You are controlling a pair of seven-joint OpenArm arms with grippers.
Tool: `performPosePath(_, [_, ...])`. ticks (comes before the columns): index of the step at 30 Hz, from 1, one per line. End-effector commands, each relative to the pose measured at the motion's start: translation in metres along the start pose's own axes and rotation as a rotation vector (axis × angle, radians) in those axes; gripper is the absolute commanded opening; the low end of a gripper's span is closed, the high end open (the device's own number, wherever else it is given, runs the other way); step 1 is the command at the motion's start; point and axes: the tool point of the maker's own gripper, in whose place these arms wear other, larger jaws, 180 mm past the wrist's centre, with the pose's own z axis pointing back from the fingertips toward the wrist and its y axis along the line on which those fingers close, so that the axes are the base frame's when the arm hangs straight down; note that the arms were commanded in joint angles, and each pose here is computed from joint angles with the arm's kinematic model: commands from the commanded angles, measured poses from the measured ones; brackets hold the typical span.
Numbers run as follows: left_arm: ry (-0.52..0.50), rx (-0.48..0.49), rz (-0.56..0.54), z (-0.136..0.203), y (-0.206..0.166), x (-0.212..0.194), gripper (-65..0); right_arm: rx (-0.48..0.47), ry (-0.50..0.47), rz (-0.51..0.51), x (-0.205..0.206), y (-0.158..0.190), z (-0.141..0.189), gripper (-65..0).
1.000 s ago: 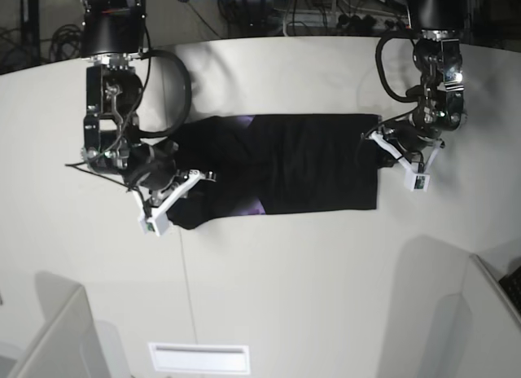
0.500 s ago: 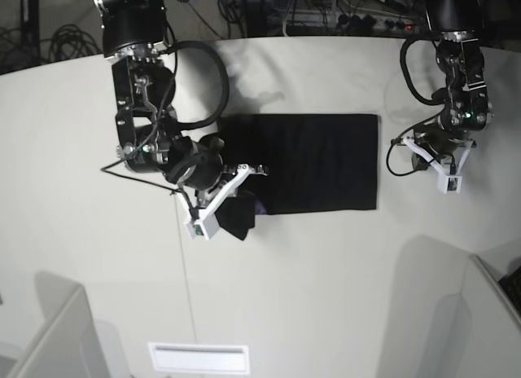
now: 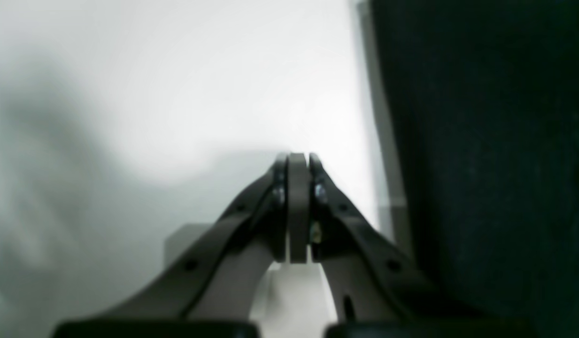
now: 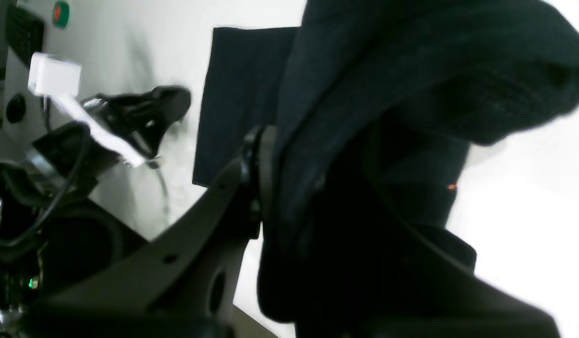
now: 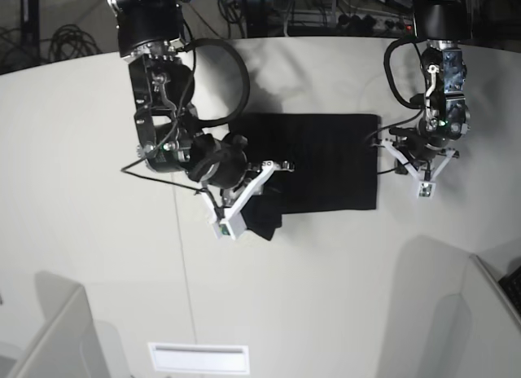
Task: Fold the T-shirt properly
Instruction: 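Grasp the strip end with the right gripper and fold it over, then press the folded end down with the right gripper and release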
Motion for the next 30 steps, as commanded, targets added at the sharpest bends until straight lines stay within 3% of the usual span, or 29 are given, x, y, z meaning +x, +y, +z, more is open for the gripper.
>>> performPosePath(1, [0.017,-0.042,-0.003,-0.001,-0.013,-0.002,-65.0,0.043,-0.043,0.017,0.014,0.016,0.003,-65.0])
performPosePath(4, [0.018,-0.05,0.002,-0.001,-0.015,-0.004,-65.0,0.078,-0.038,0.025,0.012,0.033,-0.001,-65.0])
performPosePath(23, [0.084,-0.082,-0.024,-0.002,-0.03,-0.024,-65.0,0.129,-0.087,0.074,0.02,0.06,-0.007,-65.0])
performPosePath(30, [0.066,-0.085,-0.035,0.002,-0.033,-0.019,-65.0,0.132,-0.054,0.099,0.007,0.067,-0.031,-65.0])
